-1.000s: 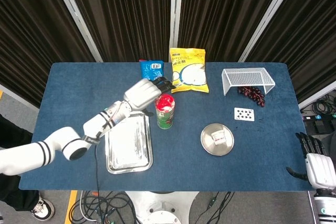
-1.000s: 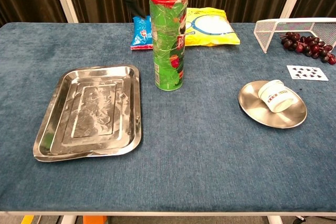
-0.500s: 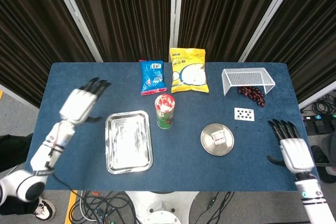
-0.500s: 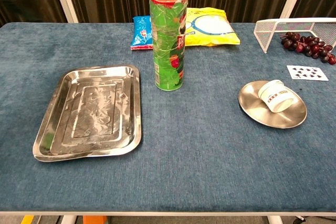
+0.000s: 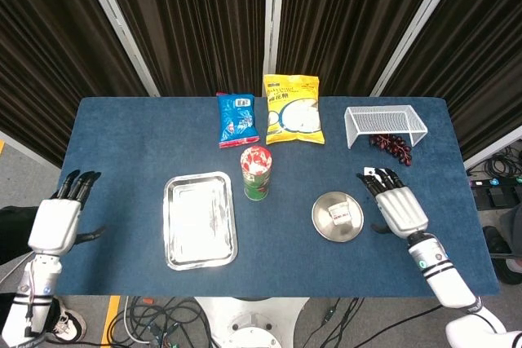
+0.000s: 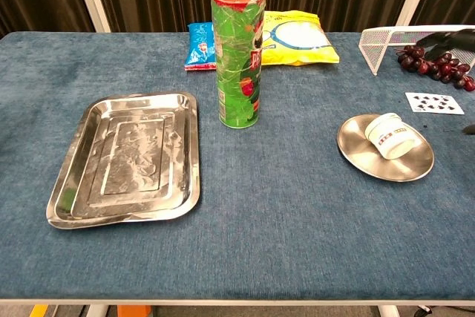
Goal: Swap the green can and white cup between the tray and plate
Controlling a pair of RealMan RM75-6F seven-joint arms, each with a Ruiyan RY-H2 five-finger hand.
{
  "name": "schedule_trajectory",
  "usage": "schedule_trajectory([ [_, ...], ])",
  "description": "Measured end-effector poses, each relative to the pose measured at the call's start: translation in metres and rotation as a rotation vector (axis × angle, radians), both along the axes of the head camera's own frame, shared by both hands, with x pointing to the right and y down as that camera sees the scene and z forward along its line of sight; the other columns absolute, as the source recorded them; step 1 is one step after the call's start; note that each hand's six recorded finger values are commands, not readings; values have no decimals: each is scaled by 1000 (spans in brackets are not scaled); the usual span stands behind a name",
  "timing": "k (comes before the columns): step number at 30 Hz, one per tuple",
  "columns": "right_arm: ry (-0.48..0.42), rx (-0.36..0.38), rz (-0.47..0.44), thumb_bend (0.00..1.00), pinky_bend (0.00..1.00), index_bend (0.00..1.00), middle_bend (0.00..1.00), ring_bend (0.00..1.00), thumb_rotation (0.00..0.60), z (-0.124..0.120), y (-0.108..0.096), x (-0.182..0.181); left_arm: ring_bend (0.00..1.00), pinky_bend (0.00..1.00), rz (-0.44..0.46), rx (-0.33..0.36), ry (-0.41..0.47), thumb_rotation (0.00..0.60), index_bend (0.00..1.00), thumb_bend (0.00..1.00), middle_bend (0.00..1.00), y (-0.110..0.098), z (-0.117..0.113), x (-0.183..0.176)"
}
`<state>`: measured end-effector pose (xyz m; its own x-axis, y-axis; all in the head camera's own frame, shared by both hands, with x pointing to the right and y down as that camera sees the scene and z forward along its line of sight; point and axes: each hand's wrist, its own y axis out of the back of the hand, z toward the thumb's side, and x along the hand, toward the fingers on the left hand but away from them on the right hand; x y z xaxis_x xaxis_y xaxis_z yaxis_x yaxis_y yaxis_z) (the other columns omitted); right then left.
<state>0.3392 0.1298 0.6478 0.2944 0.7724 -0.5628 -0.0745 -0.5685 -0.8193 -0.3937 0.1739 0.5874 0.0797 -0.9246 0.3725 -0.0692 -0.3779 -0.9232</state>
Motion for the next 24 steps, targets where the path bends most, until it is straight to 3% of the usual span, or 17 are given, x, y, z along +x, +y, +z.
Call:
schedule_trajectory([
  [9,0,-37,-24,71,0,0,148,0,600,27,10,-21,63,366,-61,-11,9,600,120,22,124,32,5,-20],
  [24,9,-51,-71,129,0,194,295,1,600,53,12,-47,63,342,-99,-20,28,600,126,22,124,39,11,-31],
])
